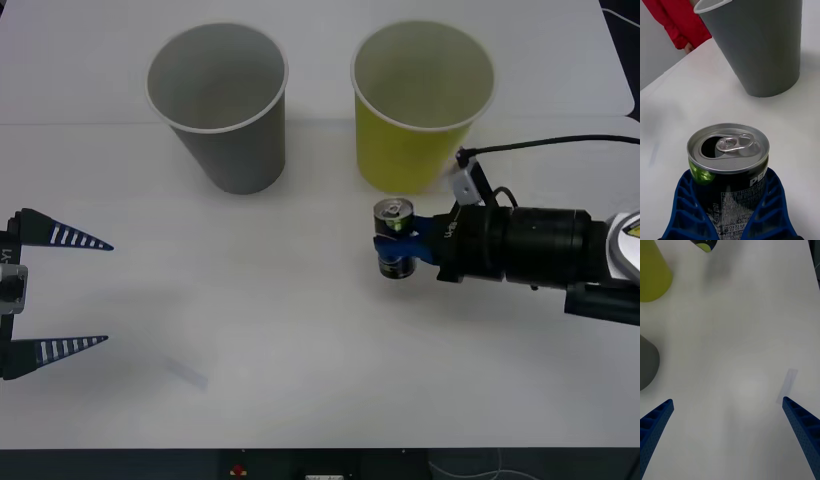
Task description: Put the can into the green bin and the plastic bottle into the gray bin
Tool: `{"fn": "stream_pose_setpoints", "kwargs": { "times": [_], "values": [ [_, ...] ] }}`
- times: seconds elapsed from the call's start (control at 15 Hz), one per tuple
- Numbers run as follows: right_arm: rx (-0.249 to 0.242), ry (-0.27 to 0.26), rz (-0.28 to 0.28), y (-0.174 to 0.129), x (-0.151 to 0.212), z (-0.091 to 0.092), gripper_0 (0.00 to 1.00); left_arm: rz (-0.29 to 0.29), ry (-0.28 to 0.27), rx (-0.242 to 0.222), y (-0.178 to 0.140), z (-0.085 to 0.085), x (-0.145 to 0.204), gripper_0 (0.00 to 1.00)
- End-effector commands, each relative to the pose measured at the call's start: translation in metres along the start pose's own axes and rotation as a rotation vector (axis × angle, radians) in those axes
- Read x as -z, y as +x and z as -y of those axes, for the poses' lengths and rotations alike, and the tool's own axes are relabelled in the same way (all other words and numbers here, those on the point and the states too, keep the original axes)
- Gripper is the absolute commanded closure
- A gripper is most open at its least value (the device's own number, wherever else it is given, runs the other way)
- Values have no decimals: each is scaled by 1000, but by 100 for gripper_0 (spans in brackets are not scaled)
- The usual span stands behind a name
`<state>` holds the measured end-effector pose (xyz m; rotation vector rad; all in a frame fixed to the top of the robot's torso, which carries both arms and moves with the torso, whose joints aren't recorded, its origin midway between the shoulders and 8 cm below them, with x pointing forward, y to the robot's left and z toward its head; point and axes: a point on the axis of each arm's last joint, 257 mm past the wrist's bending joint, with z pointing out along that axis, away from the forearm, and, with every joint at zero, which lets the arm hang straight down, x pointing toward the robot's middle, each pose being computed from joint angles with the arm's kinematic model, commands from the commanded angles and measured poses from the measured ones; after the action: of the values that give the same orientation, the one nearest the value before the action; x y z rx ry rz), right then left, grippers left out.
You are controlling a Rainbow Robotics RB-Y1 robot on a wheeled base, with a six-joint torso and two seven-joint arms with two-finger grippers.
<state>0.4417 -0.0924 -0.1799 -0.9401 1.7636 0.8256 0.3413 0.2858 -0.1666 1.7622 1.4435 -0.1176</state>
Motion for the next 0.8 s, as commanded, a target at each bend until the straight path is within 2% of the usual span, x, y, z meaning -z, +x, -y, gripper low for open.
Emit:
{"fn": "stream_pose_setpoints", "kwargs": {
  "times": [0.07,0.27,0.53,0.67,0.8],
  "values": [
    [-54,8,-25,-7,18,-6,100,0,0,0,0,0,0,0],
    [-132,26,-34,-28,42,-14,100,0,0,0,0,0,0,0],
    [-217,82,-35,-58,70,-22,100,0,0,0,0,0,0,0],
    [-215,106,-55,-73,86,-21,100,0,0,0,0,0,0,0],
    [-175,126,-79,-85,104,-16,100,0,0,0,0,0,0,0]
  ]
}}
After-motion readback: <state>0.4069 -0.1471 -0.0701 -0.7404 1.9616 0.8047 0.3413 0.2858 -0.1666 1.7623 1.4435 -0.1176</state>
